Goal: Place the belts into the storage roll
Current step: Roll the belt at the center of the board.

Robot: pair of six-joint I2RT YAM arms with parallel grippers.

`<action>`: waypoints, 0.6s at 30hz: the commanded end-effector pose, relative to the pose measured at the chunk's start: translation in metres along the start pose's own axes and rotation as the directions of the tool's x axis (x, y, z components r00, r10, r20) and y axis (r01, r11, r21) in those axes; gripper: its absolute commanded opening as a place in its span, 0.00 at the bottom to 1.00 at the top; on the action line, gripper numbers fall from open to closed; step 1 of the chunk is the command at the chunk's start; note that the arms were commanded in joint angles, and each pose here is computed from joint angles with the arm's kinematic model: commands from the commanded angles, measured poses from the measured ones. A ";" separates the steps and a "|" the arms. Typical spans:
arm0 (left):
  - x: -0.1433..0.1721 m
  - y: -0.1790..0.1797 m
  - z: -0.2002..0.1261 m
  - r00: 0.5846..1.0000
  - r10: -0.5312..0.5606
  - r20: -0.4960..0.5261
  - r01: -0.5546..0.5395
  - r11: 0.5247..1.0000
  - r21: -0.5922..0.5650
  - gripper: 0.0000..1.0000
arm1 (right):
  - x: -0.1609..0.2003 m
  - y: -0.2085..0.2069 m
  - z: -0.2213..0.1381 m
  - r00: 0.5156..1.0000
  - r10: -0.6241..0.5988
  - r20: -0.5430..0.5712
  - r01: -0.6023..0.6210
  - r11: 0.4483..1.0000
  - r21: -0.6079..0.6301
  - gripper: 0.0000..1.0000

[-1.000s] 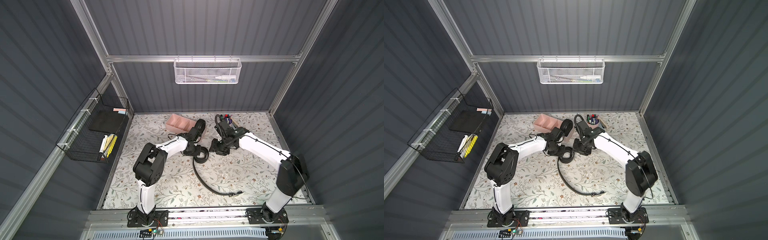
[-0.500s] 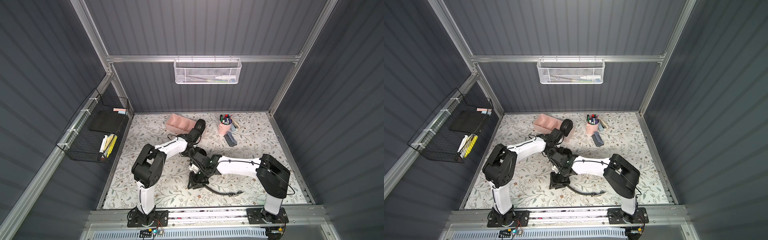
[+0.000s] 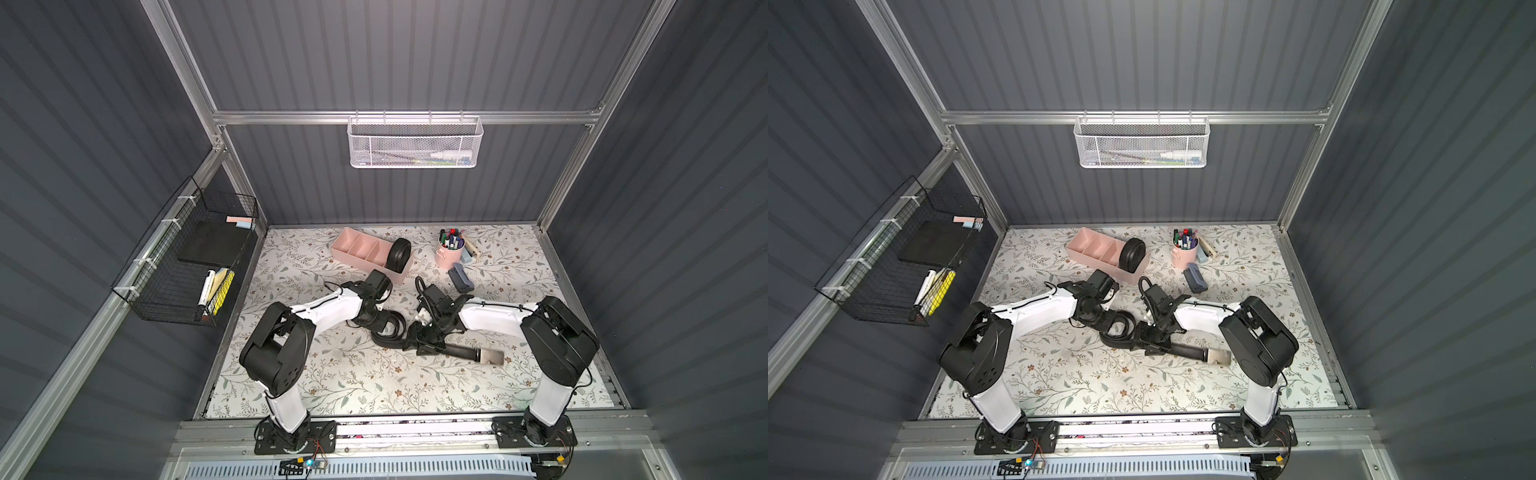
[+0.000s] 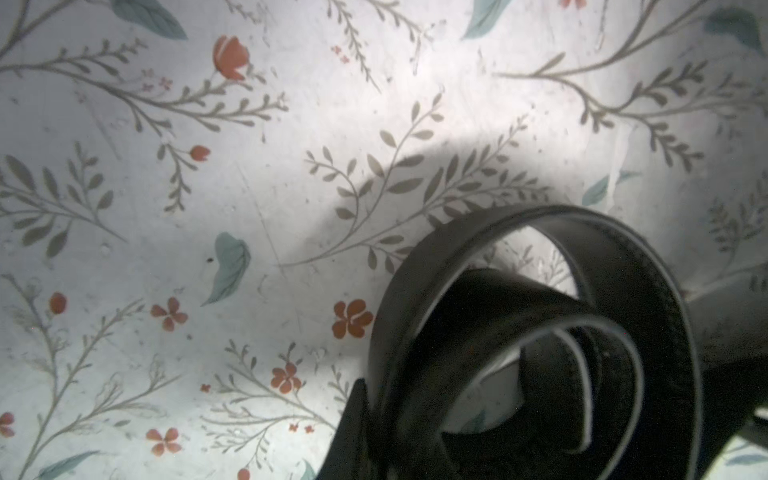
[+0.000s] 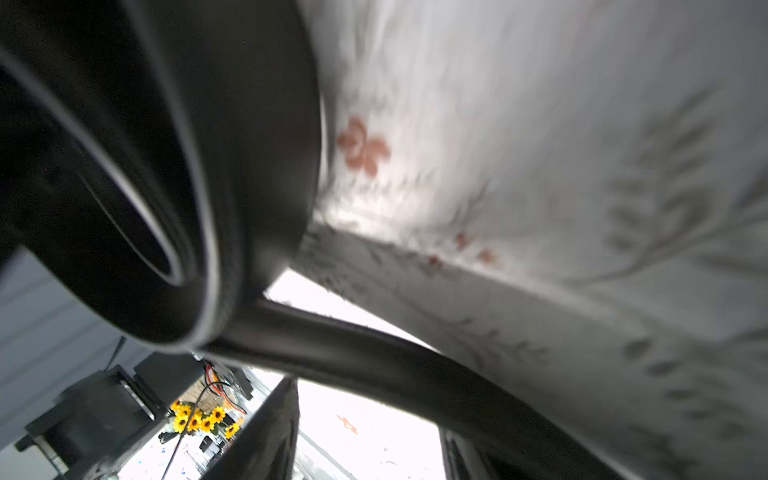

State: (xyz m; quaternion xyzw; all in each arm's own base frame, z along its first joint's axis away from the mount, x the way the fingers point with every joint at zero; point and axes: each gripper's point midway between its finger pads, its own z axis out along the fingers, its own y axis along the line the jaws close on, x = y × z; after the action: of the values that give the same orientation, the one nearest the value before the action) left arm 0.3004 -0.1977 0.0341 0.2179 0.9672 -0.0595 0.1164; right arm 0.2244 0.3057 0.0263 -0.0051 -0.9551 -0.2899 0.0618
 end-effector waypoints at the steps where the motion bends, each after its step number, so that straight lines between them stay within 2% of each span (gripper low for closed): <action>1: 0.073 0.000 0.013 0.965 0.086 -0.247 -0.086 0.996 0.012 0.00 | -0.025 -0.009 0.008 0.999 -0.005 0.051 0.004 1.000 0.012 0.58; 6: 0.085 -0.012 0.015 0.945 0.180 -0.275 -0.183 0.983 0.015 0.00 | -0.045 0.018 0.009 0.997 0.010 0.080 -0.004 0.996 -0.086 0.61; 9: 0.089 -0.016 0.017 0.939 0.198 -0.280 -0.199 0.980 0.024 0.00 | -0.048 0.030 0.010 0.997 0.013 0.082 -0.003 0.992 -0.125 0.63; 14: 0.092 -0.023 0.020 0.935 0.213 -0.284 -0.208 0.977 0.048 0.00 | -0.044 0.032 0.006 0.995 0.029 0.099 -0.015 0.990 -0.137 0.65; 16: 0.098 -0.017 0.022 0.927 0.210 -0.310 -0.214 0.977 0.023 0.00 | -0.040 0.015 0.001 0.991 0.070 0.111 -0.063 0.996 -0.067 0.67; 18: 0.100 -0.016 0.023 0.923 0.220 -0.316 -0.224 0.974 0.023 0.00 | -0.034 0.009 -0.006 0.987 0.095 0.132 -0.088 0.994 -0.057 0.72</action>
State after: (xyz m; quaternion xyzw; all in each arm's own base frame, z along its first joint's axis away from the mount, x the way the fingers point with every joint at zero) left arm 0.2944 -0.2008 0.0330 0.2825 0.9485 -0.0110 0.1426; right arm 0.2522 0.3198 0.0333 -0.0418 -0.9427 -0.3279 0.0462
